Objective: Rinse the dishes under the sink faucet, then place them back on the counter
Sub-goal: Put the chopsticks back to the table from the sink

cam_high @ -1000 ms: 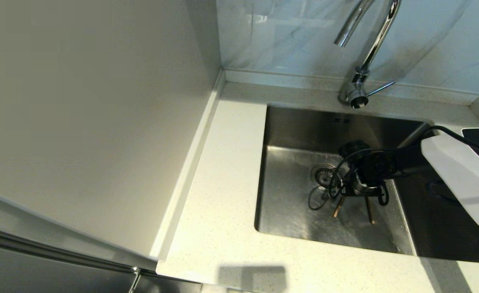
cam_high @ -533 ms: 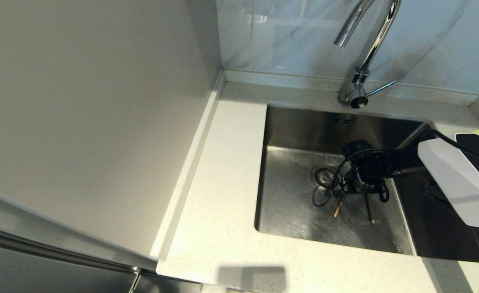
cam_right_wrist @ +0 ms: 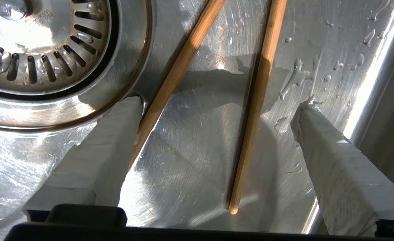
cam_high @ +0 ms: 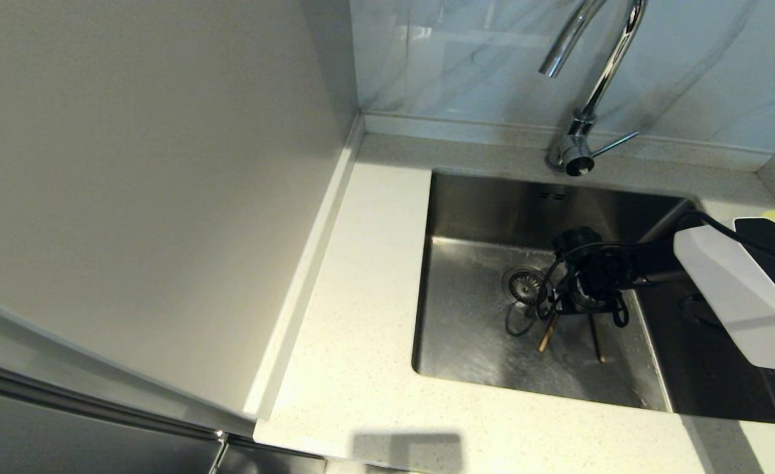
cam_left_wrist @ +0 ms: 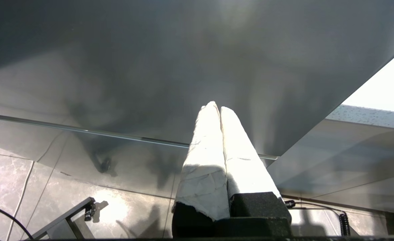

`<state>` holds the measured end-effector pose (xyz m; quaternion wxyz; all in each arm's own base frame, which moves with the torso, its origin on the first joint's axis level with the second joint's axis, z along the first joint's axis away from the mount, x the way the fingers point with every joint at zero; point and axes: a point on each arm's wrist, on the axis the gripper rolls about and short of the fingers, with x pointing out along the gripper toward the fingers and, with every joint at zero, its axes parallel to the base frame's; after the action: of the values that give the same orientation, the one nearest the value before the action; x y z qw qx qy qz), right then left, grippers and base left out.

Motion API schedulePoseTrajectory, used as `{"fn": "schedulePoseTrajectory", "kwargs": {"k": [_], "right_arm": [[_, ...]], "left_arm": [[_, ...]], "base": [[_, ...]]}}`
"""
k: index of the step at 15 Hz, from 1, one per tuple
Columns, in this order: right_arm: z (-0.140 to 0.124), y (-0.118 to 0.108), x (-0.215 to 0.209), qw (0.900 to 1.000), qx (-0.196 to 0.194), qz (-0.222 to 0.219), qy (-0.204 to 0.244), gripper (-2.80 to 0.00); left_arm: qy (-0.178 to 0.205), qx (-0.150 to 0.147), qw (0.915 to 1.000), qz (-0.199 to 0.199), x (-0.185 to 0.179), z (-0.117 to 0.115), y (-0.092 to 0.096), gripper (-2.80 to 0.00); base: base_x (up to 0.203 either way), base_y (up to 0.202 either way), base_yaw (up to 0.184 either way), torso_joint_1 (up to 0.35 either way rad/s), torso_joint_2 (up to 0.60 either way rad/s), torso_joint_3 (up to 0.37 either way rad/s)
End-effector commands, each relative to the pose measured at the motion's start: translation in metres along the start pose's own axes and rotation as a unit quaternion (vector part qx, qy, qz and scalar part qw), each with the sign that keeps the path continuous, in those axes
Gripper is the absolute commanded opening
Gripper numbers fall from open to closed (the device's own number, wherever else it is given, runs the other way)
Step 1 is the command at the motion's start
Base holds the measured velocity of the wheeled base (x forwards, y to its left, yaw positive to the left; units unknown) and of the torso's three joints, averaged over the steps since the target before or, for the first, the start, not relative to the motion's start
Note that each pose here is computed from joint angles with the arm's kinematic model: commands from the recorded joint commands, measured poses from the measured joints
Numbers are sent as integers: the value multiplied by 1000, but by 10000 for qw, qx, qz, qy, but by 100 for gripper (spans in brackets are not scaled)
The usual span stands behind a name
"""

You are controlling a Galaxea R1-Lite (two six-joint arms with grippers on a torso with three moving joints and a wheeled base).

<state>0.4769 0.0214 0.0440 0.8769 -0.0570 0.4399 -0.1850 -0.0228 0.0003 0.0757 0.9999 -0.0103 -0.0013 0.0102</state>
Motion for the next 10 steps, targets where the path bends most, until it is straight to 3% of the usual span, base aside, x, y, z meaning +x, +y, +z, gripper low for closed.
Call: {"fn": "schedulePoseTrajectory", "kwargs": {"k": [1,5,6,10], "right_arm": [[-3,-3,3,9999,-31,44,94,0],[-4,-13,6,9997,-57,131,189,0],[-3,-15,5,9997,-99,130,176,-280],[-4,-29,-1,9971,-570,446,247,-280]], "left_arm": [[-19,-5,10000,5,0,0,0,-280],[-19,-5,10000,5,0,0,0,-280],[-18,-5,10000,2,0,0,0,-280],[-19,-5,10000,5,0,0,0,-280]], "base": [[0,0,0,0,0,0],[0,0,0,0,0,0],[0,0,0,0,0,0],[0,0,0,0,0,0]]}}
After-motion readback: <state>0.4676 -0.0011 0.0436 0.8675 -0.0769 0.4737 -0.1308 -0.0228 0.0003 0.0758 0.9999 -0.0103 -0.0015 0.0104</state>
